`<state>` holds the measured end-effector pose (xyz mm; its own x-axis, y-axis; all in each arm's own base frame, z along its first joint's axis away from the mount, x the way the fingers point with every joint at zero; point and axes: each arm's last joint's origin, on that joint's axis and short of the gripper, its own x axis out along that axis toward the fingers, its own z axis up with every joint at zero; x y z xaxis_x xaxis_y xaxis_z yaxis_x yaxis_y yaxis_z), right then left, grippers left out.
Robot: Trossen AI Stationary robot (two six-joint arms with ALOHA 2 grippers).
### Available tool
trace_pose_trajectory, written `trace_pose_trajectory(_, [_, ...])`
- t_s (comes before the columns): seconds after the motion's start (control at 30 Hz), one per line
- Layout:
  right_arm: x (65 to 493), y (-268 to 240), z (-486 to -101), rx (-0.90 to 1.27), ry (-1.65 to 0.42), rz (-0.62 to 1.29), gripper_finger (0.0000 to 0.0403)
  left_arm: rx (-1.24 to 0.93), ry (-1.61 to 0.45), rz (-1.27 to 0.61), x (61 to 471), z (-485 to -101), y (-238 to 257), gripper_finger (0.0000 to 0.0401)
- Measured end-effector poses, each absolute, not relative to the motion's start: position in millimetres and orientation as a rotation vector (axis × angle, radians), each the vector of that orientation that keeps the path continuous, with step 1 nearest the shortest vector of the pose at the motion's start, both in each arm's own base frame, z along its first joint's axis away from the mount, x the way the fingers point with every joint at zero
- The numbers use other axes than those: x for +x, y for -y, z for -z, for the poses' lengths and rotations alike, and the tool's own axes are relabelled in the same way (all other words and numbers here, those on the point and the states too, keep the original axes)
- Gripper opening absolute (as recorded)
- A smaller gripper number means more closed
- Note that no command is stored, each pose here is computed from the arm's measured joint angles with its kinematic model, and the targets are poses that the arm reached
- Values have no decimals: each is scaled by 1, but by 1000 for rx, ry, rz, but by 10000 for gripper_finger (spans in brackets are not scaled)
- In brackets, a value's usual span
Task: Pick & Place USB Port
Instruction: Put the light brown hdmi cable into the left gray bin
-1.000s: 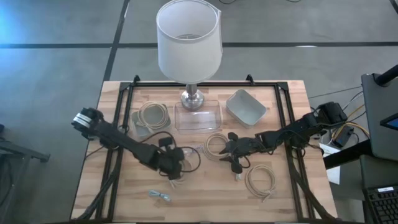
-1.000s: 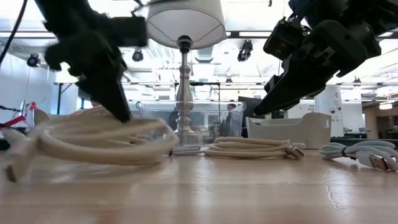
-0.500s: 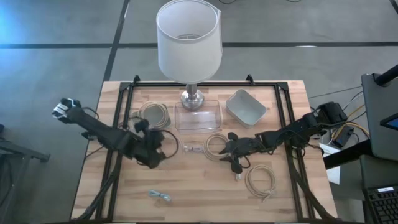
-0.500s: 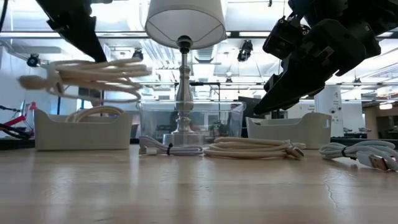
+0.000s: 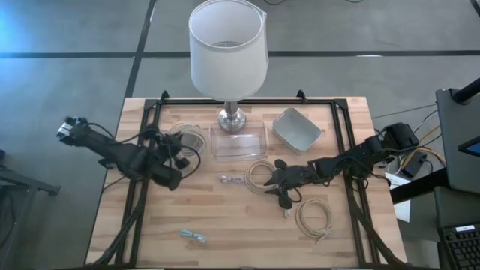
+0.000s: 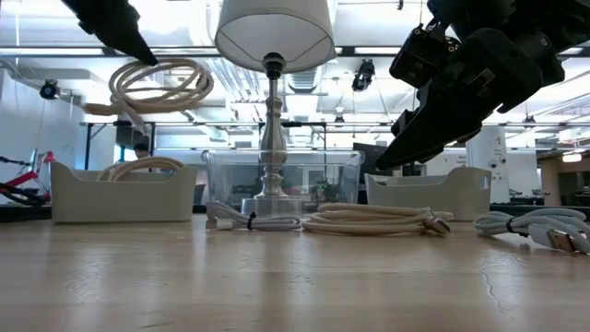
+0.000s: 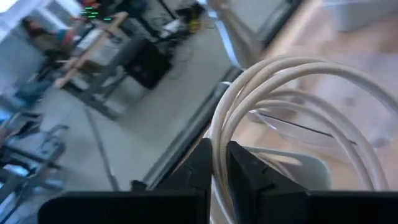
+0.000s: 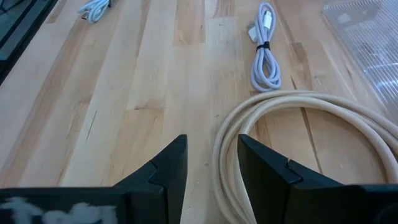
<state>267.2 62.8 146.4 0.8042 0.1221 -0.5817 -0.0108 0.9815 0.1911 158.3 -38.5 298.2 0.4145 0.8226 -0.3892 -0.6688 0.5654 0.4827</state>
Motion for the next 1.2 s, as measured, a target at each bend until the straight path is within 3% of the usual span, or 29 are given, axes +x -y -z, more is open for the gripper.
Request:
trace_pose_trajectory(0.53, [267,-63,-146,182,-633,-72,134,197,-634,-1345,144,-231,-9,35])
trace_pose_trajectory(0.83, [267,-63,-146,182,-633,-71,134,108,-617,-1359,141,-197,-12,37])
trace_pose_trajectory(1.2, [269,-63,-149,184,-603,-65,134,-16,-755,-1292,143,-193,-9,114])
